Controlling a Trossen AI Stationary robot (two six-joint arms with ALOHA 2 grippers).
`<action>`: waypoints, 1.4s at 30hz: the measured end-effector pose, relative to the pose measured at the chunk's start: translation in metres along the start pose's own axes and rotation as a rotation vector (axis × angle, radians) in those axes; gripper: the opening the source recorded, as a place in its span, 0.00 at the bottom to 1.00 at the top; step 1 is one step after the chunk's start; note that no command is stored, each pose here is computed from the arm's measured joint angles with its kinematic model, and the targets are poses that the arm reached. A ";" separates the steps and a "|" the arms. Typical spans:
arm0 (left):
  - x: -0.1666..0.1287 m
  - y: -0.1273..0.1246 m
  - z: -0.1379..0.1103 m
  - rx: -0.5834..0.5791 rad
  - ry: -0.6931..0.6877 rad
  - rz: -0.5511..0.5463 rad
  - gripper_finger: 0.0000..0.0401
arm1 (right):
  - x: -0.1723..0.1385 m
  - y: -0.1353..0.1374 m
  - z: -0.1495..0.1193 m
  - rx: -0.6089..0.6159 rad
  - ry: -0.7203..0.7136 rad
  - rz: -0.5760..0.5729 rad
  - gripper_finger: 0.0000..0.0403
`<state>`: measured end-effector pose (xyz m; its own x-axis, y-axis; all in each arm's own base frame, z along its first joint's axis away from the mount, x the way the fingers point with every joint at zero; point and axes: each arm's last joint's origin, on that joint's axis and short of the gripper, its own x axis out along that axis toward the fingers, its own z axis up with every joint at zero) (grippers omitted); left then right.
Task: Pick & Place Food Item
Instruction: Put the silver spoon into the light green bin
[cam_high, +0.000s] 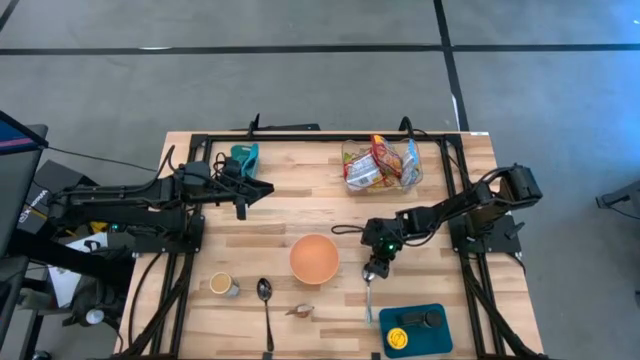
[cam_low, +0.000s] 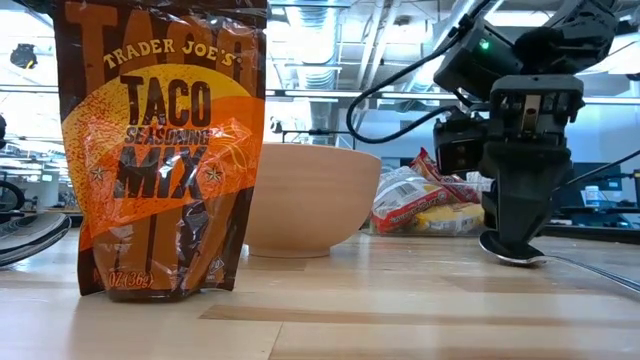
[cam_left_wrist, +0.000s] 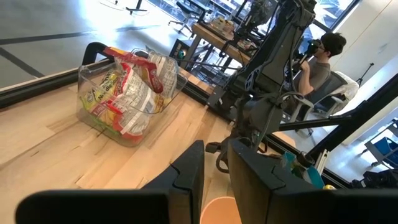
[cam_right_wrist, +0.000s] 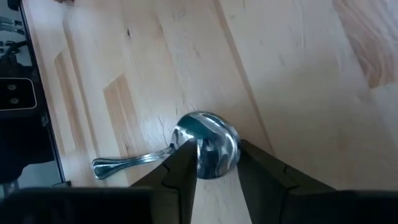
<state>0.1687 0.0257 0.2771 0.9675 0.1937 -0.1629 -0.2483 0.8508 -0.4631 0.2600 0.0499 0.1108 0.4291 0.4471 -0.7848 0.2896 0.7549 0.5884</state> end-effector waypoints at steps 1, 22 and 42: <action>0.000 0.000 0.000 0.000 0.000 0.000 0.17 | 0.000 0.000 0.000 0.000 0.000 0.000 0.25; 0.000 0.000 0.000 0.000 0.000 0.000 0.17 | 0.000 0.003 0.003 -0.015 -0.021 0.042 0.03; 0.000 0.000 0.000 -0.001 0.001 0.000 0.17 | -0.010 0.035 0.033 -0.068 -0.129 0.130 0.00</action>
<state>0.1687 0.0256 0.2770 0.9674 0.1935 -0.1636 -0.2485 0.8505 -0.4635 0.2943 0.0554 0.1455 0.5663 0.4815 -0.6690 0.1681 0.7271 0.6656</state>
